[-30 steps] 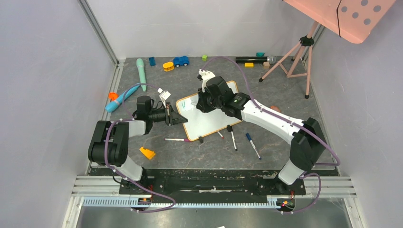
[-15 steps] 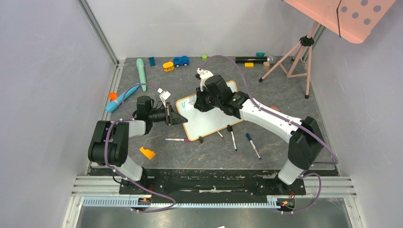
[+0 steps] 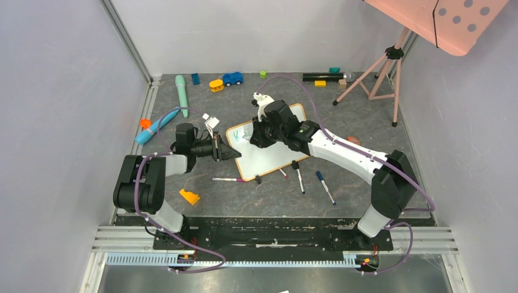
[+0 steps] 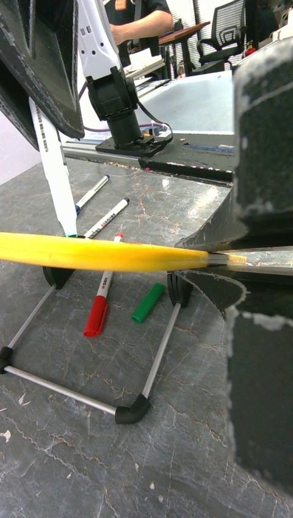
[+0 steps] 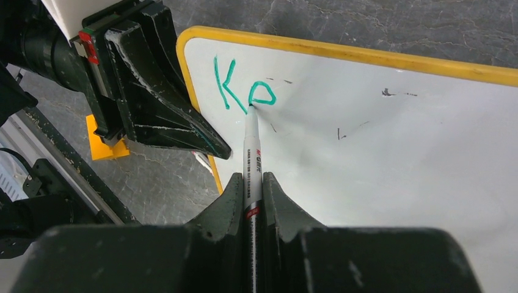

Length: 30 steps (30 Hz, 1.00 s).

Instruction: Write a sentence on the whiteboard

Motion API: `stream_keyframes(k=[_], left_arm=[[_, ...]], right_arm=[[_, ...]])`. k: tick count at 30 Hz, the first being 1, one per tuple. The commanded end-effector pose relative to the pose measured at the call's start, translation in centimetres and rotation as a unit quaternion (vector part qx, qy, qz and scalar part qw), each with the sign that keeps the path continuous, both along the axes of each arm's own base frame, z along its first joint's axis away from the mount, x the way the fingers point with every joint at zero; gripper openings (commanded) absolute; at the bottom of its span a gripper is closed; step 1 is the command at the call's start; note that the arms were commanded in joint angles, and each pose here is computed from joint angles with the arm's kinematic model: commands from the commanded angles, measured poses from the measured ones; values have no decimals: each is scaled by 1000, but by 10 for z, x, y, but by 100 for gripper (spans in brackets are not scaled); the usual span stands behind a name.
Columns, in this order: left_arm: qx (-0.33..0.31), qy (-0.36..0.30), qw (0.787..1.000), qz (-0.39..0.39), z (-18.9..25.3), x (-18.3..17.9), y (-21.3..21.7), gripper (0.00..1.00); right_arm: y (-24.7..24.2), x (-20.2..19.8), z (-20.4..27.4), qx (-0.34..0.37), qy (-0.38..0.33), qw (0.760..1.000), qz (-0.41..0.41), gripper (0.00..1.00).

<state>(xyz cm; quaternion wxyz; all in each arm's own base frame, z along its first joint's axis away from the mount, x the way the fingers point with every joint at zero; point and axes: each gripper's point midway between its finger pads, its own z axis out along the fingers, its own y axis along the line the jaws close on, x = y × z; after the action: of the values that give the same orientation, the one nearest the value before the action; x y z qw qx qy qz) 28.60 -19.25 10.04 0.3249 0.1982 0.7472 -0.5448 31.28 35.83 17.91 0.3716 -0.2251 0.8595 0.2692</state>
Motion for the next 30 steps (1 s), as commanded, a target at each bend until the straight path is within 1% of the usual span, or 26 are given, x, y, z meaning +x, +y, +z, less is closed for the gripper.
stream_keyframes(k=[1,8,13,20,23,30], left_arm=[[-8,8,1000,-19,4,-5,-4,2],[-8,8,1000,-20,4,-5,-4,2],[-7,8,1000,-19,3,-5,-4,2],[-7,7,1000,-19,4,-5,-4,2],[-7,7,1000,-19,4,-5,-4,2],[-7,4,1000,-19,5,-5,-4,2]], right_arm=[[-13,5,0,-12,-14,1000,-23,0],[-22,5,2,-18,-21,999,-38,0],[-25,9,14,-11,-36,998,-50,0],[-6,-2,43,50,-47,998,4,0],[-3,-2,52,60,-54,997,10,0],[-20,10,46,35,-53,997,-32,0]])
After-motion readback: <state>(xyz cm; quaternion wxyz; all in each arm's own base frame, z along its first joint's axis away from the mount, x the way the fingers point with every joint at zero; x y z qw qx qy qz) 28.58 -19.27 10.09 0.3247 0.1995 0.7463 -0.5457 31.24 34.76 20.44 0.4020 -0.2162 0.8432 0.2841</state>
